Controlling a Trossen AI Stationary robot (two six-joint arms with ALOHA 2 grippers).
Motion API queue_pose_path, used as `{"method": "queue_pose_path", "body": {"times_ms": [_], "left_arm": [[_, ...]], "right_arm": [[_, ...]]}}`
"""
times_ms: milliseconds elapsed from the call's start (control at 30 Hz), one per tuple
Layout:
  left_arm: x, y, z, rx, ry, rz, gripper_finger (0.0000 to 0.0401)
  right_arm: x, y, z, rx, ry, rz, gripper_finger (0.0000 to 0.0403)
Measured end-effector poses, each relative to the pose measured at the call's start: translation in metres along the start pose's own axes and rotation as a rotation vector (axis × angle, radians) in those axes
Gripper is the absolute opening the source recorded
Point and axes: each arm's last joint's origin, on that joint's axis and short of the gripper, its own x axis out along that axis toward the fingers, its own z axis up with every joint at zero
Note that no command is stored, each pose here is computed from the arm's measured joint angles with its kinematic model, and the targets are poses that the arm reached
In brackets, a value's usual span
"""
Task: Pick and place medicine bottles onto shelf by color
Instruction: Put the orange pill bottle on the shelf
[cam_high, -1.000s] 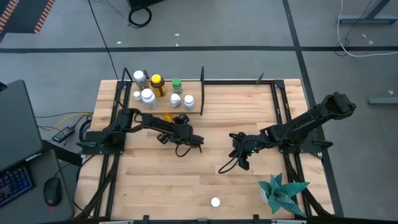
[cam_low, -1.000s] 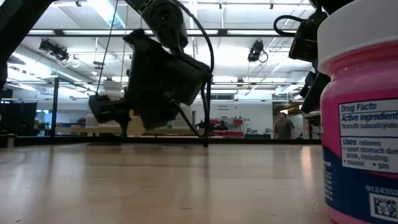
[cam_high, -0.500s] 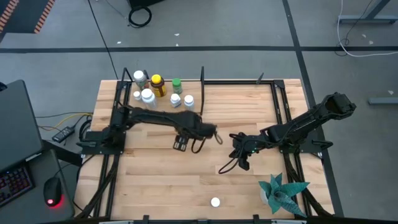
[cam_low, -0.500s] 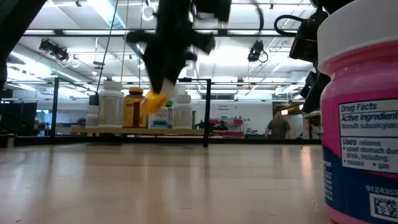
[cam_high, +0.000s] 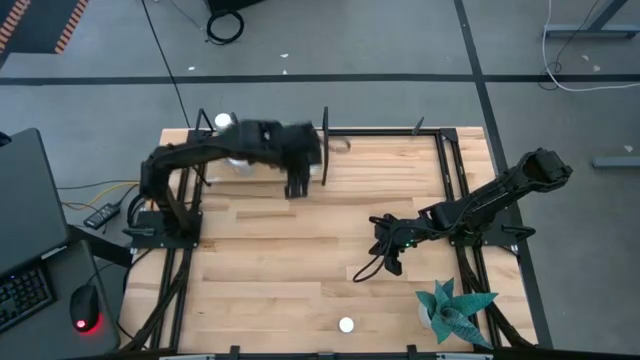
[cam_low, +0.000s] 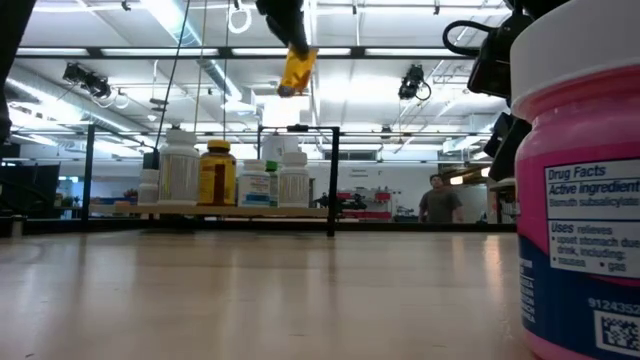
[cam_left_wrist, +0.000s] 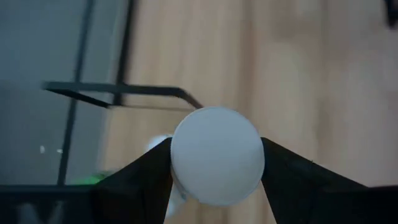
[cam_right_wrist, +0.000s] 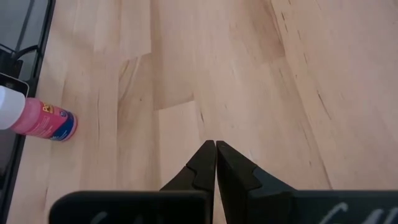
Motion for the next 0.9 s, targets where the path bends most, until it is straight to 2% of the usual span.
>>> {"method": "queue_pose_path", "body": {"times_ms": [167,433,600,700,900], "left_arm": [[-0.001,0.041,-0.001,-0.081,-0.084,0.072,0.0224],[0.024,0.093,-0.017,-0.211,-0.115,0.043,0.0220],[0.049,0.115,-0.028,-0.306,-0.194,0.007,0.0221],[0.066,0.126,-0.039,-0.339,-0.203,0.026,0.0226],[0.099,0.138,-0.072,-0.401,-0.131,0.044,0.0220]], "right_arm": [[0.000,0.000,0.000,0.003,-0.001,0.000,0.0020],[0.000,0.000,0.000,0.003,0.001,0.000,0.0020],[0.000,0.000,0.000,-0.002,-0.006,-0.013,0.0020],[0.000,-0.001,-0.001,0.000,-0.002,-0.021,0.0020],[0.000,-0.001,-0.001,0.000,0.001,-0.023,0.0020]]}}
